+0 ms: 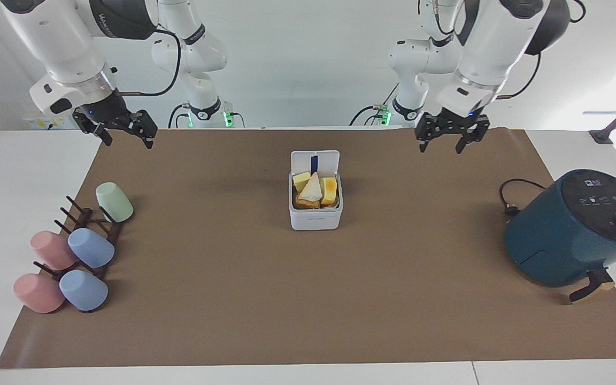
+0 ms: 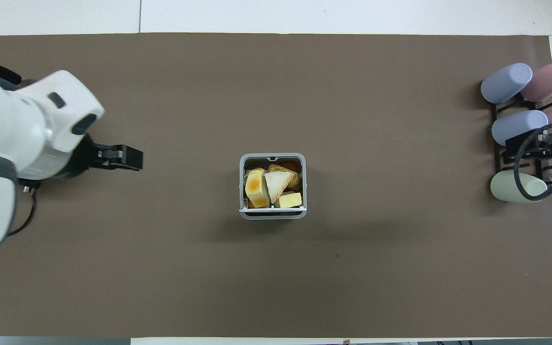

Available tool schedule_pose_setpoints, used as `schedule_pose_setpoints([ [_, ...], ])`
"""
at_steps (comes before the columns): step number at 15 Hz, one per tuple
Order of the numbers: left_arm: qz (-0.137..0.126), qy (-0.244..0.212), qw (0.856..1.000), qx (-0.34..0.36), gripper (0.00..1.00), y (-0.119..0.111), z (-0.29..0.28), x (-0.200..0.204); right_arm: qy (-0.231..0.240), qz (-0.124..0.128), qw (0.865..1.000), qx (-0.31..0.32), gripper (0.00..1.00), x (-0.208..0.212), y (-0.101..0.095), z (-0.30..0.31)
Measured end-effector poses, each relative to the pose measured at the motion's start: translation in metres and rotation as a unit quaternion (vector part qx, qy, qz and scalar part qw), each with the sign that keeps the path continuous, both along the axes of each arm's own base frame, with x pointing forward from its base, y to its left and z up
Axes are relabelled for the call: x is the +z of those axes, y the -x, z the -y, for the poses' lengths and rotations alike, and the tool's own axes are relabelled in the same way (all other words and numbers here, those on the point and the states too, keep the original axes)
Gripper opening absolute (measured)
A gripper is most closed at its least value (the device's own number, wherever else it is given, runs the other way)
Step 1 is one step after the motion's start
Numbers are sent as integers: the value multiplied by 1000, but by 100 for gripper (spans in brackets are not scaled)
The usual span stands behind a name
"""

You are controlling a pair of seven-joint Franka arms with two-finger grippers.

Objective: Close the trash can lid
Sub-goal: 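Reach the left gripper toward the open lid of the trash can, then push the open lid down over the trash can with the left gripper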

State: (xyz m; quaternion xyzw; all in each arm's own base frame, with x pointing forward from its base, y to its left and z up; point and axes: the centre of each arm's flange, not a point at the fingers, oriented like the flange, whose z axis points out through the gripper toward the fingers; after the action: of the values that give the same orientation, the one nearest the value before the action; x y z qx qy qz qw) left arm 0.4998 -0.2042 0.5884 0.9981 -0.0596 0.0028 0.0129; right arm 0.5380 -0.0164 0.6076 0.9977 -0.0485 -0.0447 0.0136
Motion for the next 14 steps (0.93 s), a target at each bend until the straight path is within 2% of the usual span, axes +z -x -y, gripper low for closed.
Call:
schedule_pose_setpoints([
  [5,-25,-12,998,-56,33,79,121,-31,0,0,1000,0,100,0,0,0],
  [8,-20,-4,998,-66,1,120,164,-51,0,0,1000,0,100,0,0,0],
  [11,-5,20,999,-43,1,133,196,-75,0,0,1000,0,100,0,0,0],
  [14,5,34,999,-25,1,123,209,-95,0,0,1000,0,100,0,0,0],
])
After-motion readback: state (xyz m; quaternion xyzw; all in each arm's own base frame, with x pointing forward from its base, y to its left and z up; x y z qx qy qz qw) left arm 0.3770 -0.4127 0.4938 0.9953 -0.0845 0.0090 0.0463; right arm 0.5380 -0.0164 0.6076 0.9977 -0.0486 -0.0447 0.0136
